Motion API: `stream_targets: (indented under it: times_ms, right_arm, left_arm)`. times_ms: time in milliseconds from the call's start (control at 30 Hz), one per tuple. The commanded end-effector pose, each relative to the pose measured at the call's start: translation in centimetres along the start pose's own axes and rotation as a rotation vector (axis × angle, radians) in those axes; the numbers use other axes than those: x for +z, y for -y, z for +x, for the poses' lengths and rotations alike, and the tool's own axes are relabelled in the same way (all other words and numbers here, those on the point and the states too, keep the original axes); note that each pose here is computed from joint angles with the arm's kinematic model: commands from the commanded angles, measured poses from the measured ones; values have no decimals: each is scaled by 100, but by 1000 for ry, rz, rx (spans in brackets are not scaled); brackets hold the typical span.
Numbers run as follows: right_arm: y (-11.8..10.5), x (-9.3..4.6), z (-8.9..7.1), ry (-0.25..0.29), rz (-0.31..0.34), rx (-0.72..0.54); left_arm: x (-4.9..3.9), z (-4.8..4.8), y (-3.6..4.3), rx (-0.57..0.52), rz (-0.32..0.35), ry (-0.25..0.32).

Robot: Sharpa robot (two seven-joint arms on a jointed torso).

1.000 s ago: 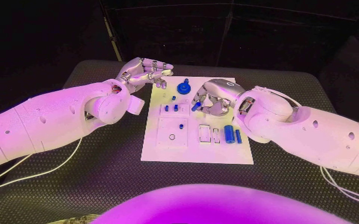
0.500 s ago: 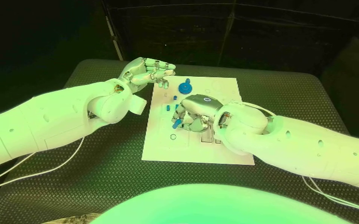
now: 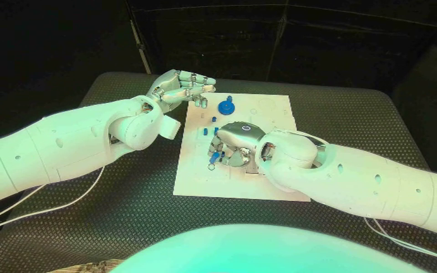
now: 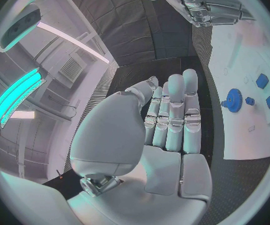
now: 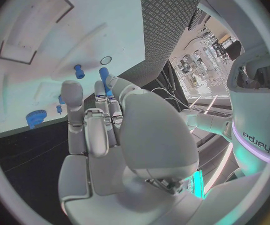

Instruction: Assemble the parts on the task board

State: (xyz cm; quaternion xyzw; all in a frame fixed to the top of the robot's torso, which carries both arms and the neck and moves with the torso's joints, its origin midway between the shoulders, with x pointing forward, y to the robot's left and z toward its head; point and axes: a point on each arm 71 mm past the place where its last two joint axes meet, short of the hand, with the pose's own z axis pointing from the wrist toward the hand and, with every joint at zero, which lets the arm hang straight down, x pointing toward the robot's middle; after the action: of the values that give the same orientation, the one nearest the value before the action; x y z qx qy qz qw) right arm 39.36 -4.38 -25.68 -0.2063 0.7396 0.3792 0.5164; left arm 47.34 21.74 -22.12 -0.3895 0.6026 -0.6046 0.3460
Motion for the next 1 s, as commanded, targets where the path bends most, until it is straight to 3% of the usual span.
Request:
stream_targets:
  times_ms: [33,1000]
  right_arm:
    - [-22,11,19,-27,-12,-35]
    - [-43,46,151,-67,2,-57]
  left_arm:
    - [8,10,16,-7,11,-8]
    - [12,20,14,-9,10,-12]
